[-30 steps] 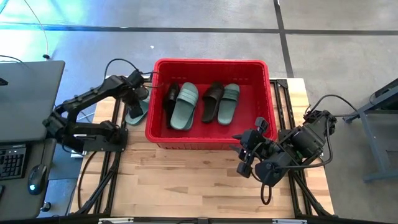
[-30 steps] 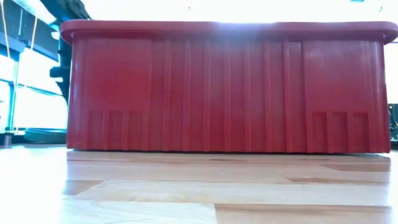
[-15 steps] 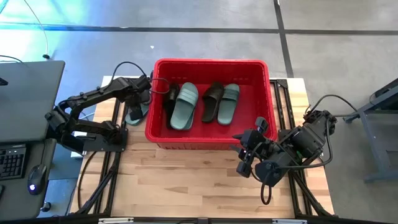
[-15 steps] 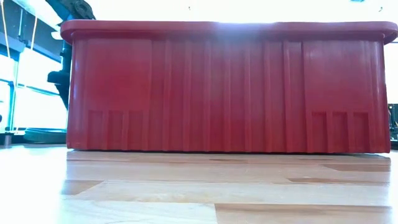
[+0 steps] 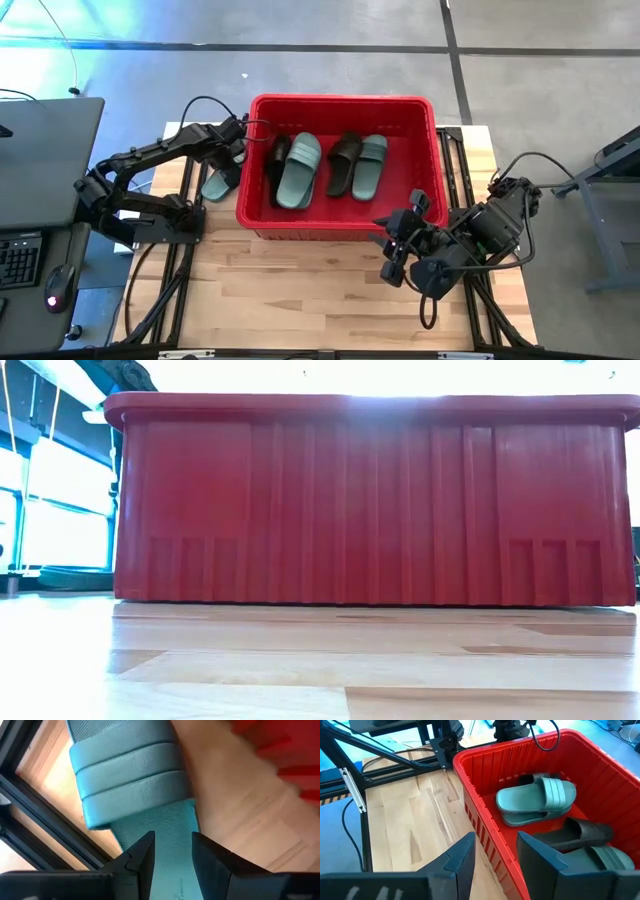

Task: Pick and place slides into bin
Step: Put the green slide into the red bin, then return to Home Position

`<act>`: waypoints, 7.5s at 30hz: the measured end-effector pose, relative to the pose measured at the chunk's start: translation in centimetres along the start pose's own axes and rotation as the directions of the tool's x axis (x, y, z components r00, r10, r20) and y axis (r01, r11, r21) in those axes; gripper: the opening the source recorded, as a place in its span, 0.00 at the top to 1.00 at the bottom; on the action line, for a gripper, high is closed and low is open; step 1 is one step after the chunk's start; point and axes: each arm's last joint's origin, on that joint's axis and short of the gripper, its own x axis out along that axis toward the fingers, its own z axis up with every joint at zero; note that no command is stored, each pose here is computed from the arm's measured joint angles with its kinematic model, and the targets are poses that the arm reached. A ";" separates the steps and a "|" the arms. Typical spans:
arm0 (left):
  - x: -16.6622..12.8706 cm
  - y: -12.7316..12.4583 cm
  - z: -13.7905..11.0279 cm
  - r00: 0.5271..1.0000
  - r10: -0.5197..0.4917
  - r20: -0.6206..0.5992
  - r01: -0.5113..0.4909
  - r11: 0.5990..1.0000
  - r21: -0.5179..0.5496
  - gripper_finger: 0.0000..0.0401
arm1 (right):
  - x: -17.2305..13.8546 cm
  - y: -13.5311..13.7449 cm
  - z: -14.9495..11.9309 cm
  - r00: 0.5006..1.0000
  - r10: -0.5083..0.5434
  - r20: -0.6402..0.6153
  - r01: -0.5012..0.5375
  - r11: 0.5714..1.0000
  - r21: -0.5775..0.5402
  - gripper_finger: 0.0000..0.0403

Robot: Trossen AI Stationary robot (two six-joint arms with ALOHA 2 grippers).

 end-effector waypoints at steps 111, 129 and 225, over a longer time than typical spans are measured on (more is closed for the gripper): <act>7.2 2.5 -2.1 0.926 0.092 0.367 0.260 0.547 -0.795 0.97 | -0.1 0.3 -0.3 0.990 0.094 -0.100 -0.097 0.995 -0.023 0.67; 0.9 2.7 -3.2 0.734 0.180 0.655 0.422 0.634 -0.648 1.00 | -0.1 0.2 -0.5 0.986 0.104 -0.128 -0.110 0.993 -0.039 0.67; -7.4 -25.1 17.4 0.553 -0.681 0.480 0.561 0.730 0.390 0.60 | 0.1 -0.1 -0.2 0.998 0.029 -0.057 -0.041 0.976 -0.215 0.67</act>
